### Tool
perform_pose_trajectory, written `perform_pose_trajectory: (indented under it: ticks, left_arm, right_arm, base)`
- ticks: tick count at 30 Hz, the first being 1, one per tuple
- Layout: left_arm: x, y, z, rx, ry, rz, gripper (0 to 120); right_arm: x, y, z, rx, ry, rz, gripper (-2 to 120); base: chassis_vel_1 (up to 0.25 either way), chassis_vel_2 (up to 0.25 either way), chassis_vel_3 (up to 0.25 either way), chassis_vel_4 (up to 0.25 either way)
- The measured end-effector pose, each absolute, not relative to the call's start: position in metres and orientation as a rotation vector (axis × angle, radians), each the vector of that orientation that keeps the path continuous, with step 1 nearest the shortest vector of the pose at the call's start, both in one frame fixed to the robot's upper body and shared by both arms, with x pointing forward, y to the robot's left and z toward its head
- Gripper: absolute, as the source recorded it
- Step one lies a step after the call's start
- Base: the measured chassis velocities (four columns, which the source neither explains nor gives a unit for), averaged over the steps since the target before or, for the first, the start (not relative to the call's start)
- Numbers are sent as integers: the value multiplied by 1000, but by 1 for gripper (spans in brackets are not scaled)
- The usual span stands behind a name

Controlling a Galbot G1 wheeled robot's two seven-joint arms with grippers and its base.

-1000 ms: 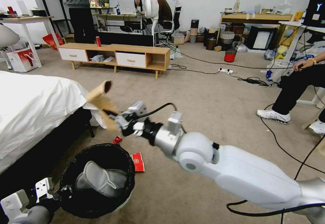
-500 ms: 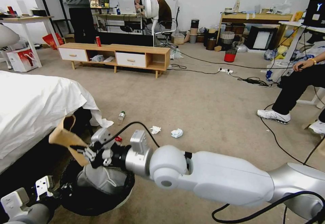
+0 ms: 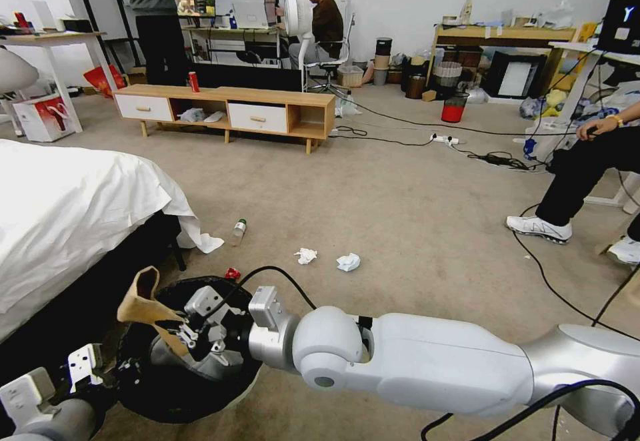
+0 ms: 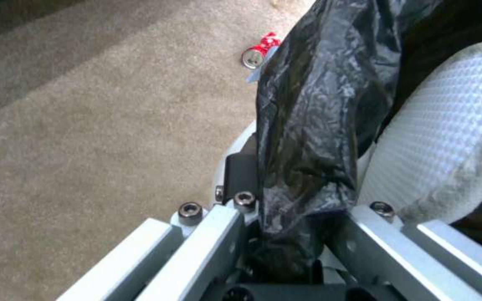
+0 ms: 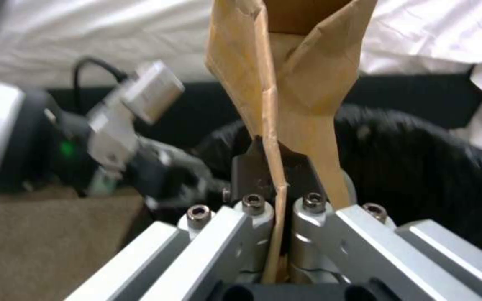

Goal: Pick up the trash bin, then pick up the garbage from the floor and place it into the trash bin.

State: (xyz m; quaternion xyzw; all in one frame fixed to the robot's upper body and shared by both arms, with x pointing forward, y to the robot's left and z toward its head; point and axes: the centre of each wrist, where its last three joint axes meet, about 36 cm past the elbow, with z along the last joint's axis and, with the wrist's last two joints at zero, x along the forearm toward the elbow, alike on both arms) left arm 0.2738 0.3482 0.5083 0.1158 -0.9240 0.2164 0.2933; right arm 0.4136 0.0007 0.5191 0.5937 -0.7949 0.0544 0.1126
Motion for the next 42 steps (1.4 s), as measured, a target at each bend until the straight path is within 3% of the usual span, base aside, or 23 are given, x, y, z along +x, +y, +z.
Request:
perform_pose_trajectory:
  ticks: [42]
  left_arm:
    - [274,346,504,298,-2453,607,1]
  right_arm:
    - [404,-11,443,1561,-2237,253,0]
  base:
    - [0,0,0,0]
